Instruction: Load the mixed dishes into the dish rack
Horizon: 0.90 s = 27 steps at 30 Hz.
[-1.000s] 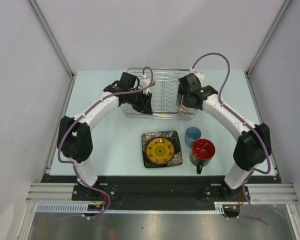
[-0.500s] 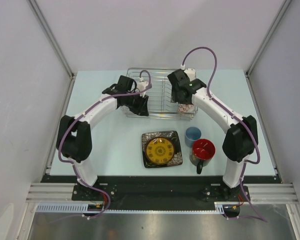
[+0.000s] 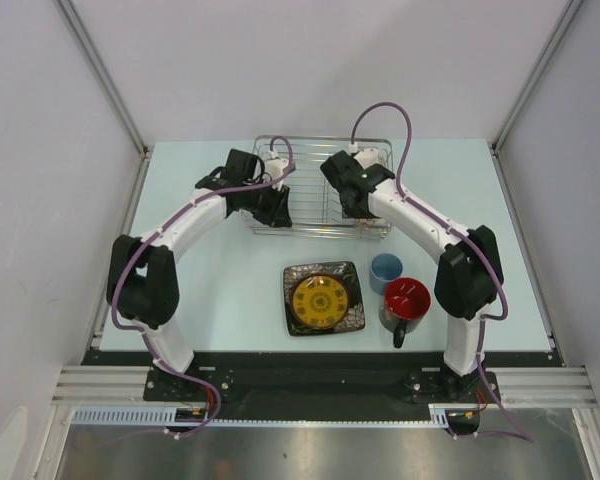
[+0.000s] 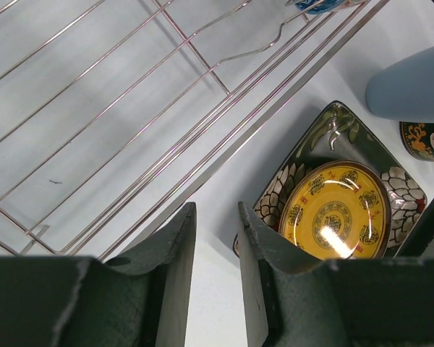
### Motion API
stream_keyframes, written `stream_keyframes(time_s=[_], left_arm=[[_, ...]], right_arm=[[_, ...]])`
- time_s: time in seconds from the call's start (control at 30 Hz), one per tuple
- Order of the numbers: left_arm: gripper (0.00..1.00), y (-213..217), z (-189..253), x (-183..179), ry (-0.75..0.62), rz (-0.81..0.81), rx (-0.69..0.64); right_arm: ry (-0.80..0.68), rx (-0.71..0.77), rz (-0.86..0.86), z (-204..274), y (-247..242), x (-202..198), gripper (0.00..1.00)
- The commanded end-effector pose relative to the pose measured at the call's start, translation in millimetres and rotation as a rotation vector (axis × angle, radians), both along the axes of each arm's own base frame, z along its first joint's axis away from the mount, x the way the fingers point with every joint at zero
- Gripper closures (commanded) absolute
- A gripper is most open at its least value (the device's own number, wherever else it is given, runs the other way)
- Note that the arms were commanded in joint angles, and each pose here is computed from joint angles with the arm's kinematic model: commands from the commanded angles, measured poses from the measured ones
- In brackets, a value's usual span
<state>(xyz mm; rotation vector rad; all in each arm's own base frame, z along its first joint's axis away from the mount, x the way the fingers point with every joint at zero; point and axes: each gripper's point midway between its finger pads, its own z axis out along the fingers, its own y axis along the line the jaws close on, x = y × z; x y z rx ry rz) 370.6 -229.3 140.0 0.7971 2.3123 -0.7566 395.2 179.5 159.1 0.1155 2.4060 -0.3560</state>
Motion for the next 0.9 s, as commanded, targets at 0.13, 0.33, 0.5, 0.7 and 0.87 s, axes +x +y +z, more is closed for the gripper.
stream_keyframes(time_s=[0.13, 0.33, 0.5, 0.7, 0.87], left_arm=[[0.66, 1, 23, -2, -0.063, -0.024, -0.048], [0.67, 3, 20, -6, -0.045, -0.029, -0.048], [0.67, 4, 17, -7, -0.035, -0.027, -0.047], [0.67, 6, 12, -11, -0.02, -0.025, -0.043], [0.68, 11, 9, -8, -0.015, -0.014, -0.043]], right_arm=[[-0.035, -0.094, -0.061, 1, -13, 8, 0.33], [-0.067, -0.072, -0.027, 14, 8, 14, 0.33], [-0.096, -0.081, -0.019, 27, 19, 26, 0.29], [-0.08, -0.097, -0.04, 15, 13, 30, 0.29], [-0.054, -0.135, -0.073, 0, -4, 20, 0.29]])
